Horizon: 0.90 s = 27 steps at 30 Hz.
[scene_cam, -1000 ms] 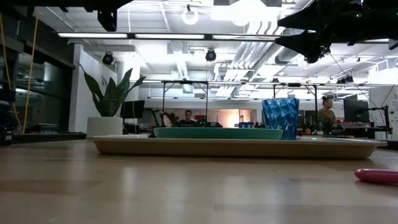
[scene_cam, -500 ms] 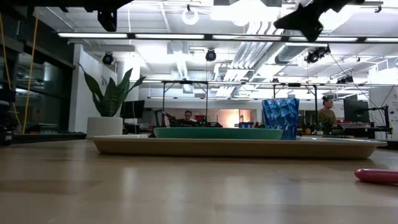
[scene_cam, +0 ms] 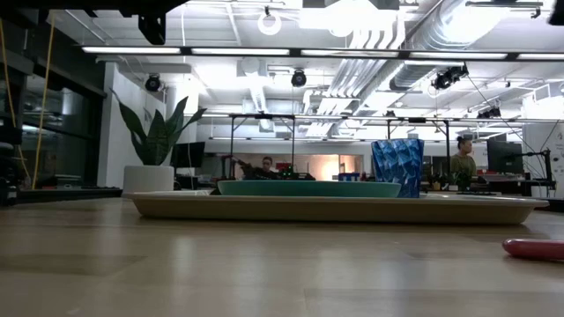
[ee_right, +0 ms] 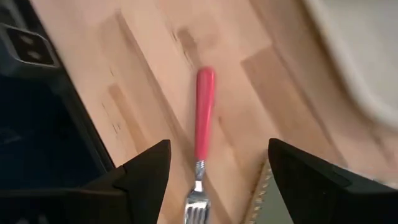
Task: Pick and place plate/cup/fork/spoon on tray
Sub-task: Put the red fork to the right of the blue spoon on the light brown serving tray
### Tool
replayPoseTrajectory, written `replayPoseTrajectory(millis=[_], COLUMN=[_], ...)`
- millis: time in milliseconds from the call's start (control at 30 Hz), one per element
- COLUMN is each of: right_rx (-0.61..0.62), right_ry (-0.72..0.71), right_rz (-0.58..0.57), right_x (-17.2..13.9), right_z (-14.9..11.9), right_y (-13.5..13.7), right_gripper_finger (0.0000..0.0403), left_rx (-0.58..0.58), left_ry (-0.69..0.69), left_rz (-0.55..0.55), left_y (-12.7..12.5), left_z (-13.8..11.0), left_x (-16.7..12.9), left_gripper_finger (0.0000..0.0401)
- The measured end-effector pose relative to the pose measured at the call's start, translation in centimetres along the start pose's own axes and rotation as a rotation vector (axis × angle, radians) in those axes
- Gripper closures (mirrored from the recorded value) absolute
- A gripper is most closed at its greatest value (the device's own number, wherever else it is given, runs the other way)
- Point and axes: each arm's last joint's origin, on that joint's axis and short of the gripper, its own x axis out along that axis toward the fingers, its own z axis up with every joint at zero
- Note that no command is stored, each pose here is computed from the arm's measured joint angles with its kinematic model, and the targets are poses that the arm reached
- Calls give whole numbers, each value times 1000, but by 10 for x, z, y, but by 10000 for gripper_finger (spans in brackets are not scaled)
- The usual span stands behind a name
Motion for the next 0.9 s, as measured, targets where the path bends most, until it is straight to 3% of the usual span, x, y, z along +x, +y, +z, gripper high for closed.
replayPoseTrajectory(millis=[233, 467, 800, 900], right_rx=[18, 8, 1, -1], right_ry=[186, 330, 330, 320], right_rz=[-92, -203, -230, -232], right_x=[56, 101, 108, 108], right_z=[-8, -22, -24, -24], right_y=[34, 35, 35, 35], right_gripper_finger=[142, 142, 143, 163], left_rx=[-22, -29, -29, -29], left_ry=[3, 14, 14, 14], left_rz=[0, 0, 0, 0], left_y=[0, 0, 0, 0], left_z=[0, -1, -1, -1], left_x=[0, 0, 0, 0], left_gripper_finger=[401, 401, 401, 401])
